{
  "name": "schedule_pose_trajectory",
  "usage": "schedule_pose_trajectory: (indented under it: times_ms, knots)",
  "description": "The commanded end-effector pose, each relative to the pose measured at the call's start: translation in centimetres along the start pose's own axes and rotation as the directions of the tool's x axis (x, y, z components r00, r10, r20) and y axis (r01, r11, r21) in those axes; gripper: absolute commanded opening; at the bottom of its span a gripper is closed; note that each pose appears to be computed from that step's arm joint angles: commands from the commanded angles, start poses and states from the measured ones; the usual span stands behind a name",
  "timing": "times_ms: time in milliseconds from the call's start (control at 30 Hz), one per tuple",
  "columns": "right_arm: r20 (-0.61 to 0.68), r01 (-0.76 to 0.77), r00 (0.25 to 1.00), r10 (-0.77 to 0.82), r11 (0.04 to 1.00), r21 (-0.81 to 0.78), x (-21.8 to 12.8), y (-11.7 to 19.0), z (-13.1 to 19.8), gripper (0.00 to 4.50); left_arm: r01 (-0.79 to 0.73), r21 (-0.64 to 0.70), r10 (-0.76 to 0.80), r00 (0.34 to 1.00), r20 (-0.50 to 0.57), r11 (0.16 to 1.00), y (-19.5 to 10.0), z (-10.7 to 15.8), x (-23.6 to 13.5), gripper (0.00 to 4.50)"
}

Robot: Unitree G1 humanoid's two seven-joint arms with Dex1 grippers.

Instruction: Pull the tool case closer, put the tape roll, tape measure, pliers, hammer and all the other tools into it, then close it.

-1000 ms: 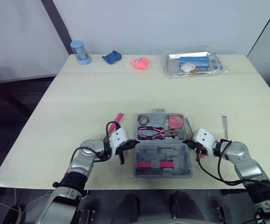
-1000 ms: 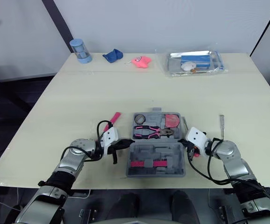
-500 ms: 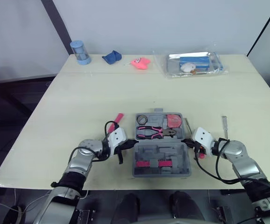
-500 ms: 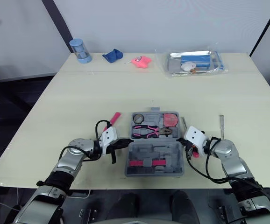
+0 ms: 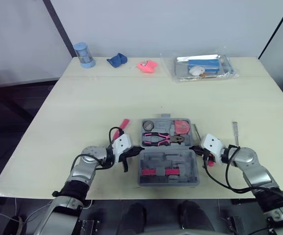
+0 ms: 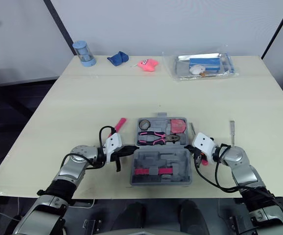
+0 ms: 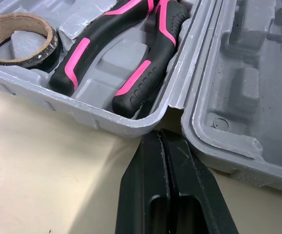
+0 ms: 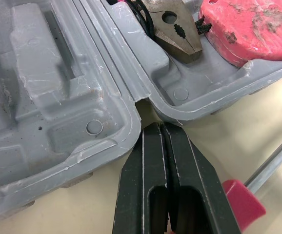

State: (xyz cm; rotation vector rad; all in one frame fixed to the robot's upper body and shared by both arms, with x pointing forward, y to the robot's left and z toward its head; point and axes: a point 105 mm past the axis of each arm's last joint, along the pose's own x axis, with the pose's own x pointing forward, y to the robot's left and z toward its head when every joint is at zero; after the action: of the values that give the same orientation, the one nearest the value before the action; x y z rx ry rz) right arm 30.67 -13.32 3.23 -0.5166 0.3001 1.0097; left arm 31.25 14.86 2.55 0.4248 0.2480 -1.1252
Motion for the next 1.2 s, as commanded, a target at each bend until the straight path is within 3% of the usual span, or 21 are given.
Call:
schedule_pose_trajectory:
  times_ms: [33, 1000, 1200]
  knots:
    - [0.051, -0.057, 0.997, 0.058, 0.998, -0.027, 0.8, 1.3, 1.3, 0.05, 0.012, 0.017, -0.012, 1.000, 0.024, 1.000, -0.2, 0.8, 0.2, 0.00]
    - [-0.001, 0.016, 1.000, -0.016, 1.000, -0.025, -1.5, -0.3, -0.1, 0.05, -0.016, 0.004, 0.016, 1.000, 0.004, 1.000, 0.2, 0.2, -1.2, 0.00]
    - [0.037, 0.061, 0.997, -0.061, 0.998, -0.002, -3.1, -0.7, 0.5, 0.05, -0.057, -0.005, 0.057, 0.997, 0.050, 0.998, 0.9, 1.3, -2.5, 0.00]
